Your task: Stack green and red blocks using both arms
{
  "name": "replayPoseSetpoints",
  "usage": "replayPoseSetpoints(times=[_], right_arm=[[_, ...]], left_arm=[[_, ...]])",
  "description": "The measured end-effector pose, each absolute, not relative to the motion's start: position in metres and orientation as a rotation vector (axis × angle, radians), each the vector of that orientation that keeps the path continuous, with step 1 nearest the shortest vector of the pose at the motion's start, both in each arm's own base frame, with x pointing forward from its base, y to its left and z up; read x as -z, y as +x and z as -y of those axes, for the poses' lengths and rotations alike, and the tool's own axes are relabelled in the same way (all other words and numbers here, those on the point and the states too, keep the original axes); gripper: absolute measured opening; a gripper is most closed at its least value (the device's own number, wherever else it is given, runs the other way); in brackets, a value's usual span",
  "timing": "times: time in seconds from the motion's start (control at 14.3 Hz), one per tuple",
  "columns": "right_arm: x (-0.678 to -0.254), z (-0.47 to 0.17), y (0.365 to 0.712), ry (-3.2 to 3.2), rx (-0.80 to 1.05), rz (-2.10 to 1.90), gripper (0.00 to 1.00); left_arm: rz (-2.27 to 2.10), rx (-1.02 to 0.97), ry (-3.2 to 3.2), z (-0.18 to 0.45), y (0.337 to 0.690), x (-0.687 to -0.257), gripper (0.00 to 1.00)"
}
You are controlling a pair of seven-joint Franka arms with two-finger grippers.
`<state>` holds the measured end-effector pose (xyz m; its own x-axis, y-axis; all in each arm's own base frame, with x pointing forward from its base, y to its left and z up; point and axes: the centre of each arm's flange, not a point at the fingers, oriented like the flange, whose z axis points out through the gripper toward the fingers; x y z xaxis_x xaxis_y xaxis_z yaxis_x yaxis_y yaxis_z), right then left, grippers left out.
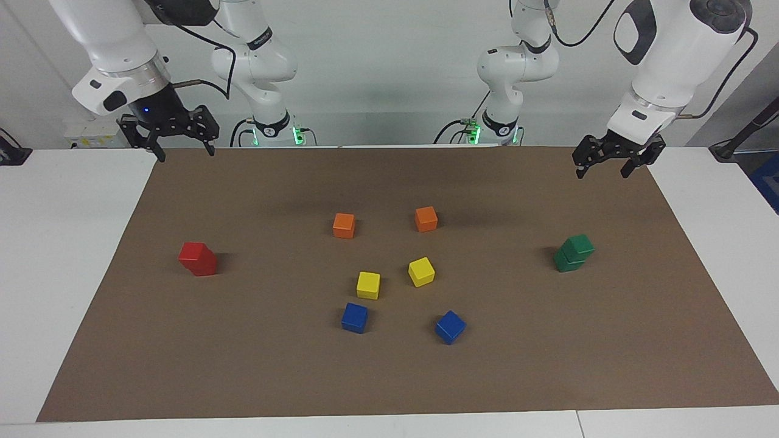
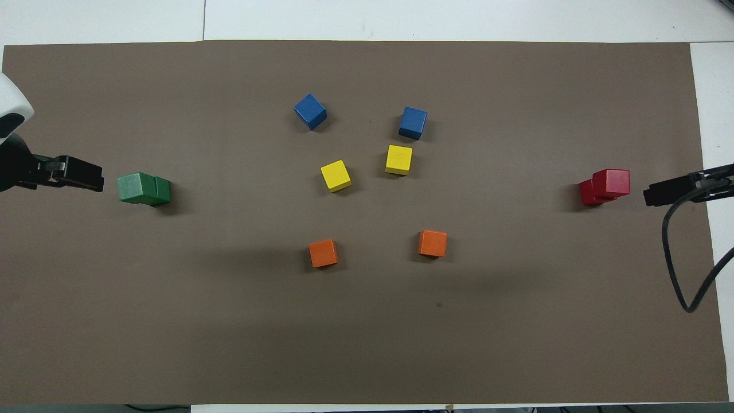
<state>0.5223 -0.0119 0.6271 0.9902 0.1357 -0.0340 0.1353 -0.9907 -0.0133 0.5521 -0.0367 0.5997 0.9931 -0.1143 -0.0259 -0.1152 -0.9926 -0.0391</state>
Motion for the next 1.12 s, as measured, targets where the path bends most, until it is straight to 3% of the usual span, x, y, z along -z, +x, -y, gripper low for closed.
replayPoseSetpoints(times=[1.12], right_arm=[[-0.605,0.019,0.536,-3.121,-0.124,0.144,1.00]], left_arm=[[-0.176,-0.036,-3.096,0.036,0.552,-0.600,1.00]])
